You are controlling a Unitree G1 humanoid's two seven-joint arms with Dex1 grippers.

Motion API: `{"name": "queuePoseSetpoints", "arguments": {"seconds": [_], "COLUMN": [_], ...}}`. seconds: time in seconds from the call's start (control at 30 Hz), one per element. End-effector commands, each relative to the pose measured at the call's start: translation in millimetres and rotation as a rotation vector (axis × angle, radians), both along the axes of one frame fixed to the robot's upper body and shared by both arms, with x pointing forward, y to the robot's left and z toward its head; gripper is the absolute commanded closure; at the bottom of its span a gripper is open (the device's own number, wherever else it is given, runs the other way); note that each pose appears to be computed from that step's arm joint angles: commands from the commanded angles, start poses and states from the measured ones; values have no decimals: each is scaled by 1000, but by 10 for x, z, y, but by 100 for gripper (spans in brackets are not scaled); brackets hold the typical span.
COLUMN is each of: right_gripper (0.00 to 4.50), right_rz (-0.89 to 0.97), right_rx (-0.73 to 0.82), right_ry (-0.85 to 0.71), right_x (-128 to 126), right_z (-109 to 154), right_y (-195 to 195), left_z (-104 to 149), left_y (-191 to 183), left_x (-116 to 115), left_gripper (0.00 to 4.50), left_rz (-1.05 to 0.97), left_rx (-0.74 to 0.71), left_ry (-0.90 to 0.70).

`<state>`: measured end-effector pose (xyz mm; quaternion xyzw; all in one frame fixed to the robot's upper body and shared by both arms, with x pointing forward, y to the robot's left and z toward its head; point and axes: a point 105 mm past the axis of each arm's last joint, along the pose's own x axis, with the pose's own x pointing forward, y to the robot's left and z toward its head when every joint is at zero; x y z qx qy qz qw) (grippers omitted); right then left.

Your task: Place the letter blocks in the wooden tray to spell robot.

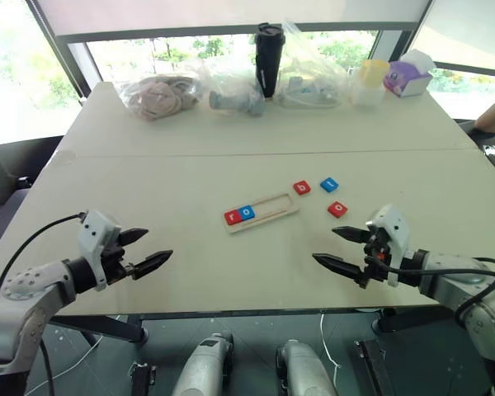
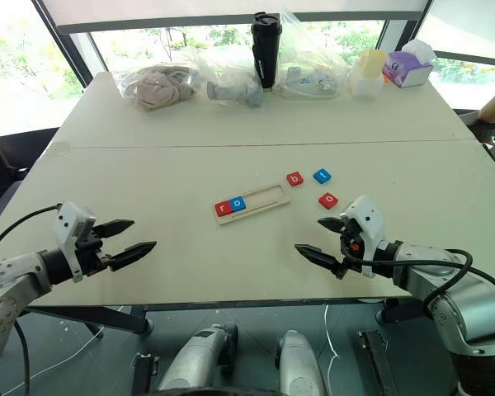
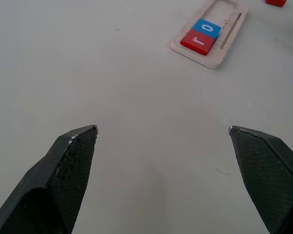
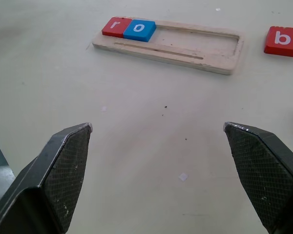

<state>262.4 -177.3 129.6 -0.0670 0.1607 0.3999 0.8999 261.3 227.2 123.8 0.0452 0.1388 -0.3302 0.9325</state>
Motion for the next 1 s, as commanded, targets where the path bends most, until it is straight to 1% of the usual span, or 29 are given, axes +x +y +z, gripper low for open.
{"name": "queuePoseSetpoints", "arguments": {"seconds": [0.03,0.17,0.43,0.47,0.53,0.63,0.73,0.8,0.87,1.0], "right_gripper": [2,2,2,2,2,2,2,2,2,2], "right_rz": [15,14,-10,-16,-70,-68,-44,7,69,100], "right_rx": [-12,-10,3,1,-16,-61,-73,-85,-98,-89], "right_ry": [-50,-53,-49,-49,3,32,0,-13,-20,-39], "right_x": [11,10,29,37,71,68,84,53,1,-50], "right_z": [115,108,99,100,65,128,373,466,467,408], "right_y": [5,19,26,21,-60,-127,-162,-66,98,344], "left_z": [136,171,161,163,200,322,484,529,505,301], "left_y": [60,37,27,36,116,198,112,-52,-239,-532], "left_x": [27,58,78,91,149,213,236,289,384,593], "left_gripper": [0,0,0,0,0,0,0,0,0,0], "left_rz": [9,8,4,9,40,33,-91,-189,-268,-369], "left_rx": [12,-1,25,36,90,159,210,220,212,218], "left_ry": [-61,-66,-59,-62,-73,-81,-79,-79,-78,-65]}}
